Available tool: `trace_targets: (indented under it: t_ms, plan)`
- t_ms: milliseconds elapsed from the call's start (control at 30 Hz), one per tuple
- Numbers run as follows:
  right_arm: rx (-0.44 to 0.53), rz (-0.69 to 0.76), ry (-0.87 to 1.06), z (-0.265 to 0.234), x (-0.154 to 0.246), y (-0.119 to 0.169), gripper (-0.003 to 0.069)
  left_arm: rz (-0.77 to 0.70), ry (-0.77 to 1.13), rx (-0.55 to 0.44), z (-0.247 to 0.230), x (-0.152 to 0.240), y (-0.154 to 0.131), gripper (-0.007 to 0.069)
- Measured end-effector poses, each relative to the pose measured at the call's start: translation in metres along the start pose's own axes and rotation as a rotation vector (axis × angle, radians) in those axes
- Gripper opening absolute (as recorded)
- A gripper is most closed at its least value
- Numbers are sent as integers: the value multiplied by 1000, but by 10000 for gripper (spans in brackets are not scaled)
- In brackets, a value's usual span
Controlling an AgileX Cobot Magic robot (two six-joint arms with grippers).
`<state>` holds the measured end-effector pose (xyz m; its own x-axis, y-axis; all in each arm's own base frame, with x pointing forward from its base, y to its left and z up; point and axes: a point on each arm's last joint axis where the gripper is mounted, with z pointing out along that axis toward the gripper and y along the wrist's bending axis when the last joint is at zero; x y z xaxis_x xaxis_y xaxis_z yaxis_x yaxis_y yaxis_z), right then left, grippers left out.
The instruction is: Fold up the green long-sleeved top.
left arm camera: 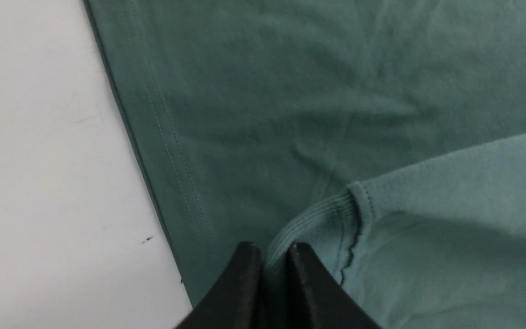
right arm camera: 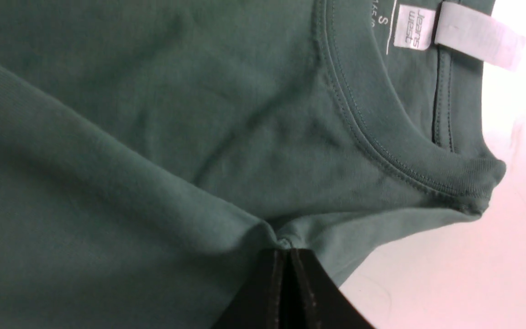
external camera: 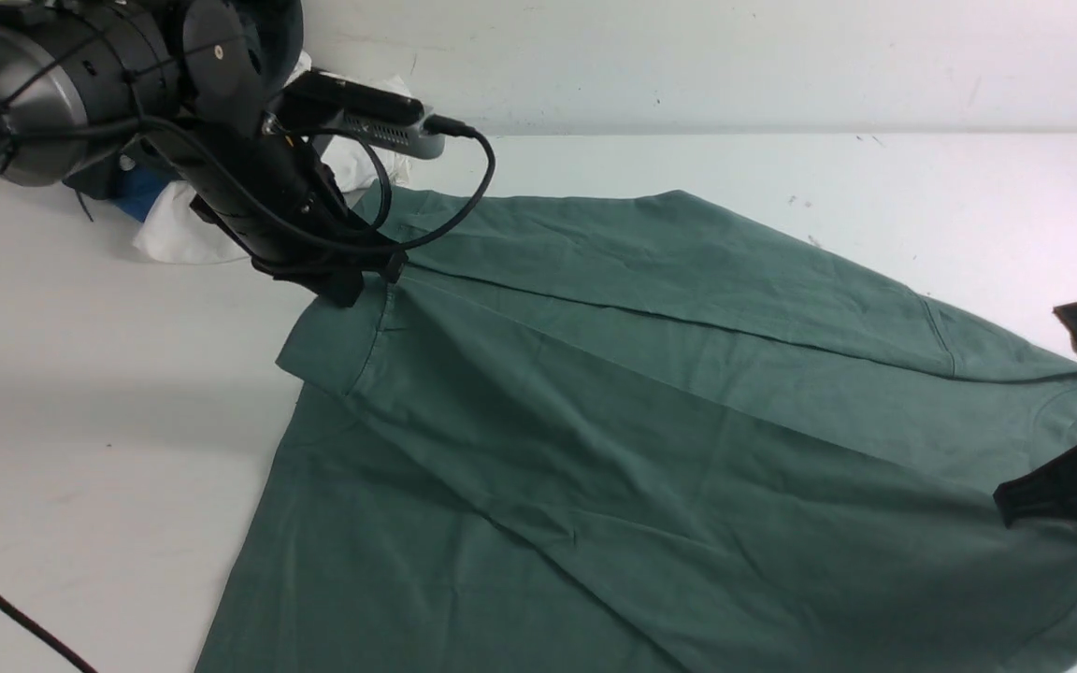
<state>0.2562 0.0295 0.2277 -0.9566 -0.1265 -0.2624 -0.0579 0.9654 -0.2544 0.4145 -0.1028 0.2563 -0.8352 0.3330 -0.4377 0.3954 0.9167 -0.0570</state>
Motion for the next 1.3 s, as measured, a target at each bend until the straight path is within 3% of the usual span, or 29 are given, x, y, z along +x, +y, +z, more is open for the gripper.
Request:
trace_targets:
  t_ms: [133,233,267,300,400,700,1000,1300]
  plan:
    - [-2,1,-14,0,-1,0,32,-3,19,1,17,-4,3,172]
    - [19,6,-29,0,-3,-2,104,-27,-2,-4,18,-12,5,302]
    - [21,8,-32,-1,-3,-2,116,-26,-4,-5,18,-13,5,311]
    - [40,24,-51,-4,-8,-5,153,-53,-29,-8,16,-21,6,379]
    - [66,50,-112,-17,-21,-10,218,-90,-86,-12,12,-38,8,437]
    - [-5,144,-343,-64,-65,-16,261,-214,-182,-30,55,-77,37,456]
    - [-46,148,-341,-66,-66,-13,261,-357,-266,-107,121,-75,85,456]
    - [-150,96,-322,-64,-65,-2,261,-367,-437,-143,143,-82,94,449]
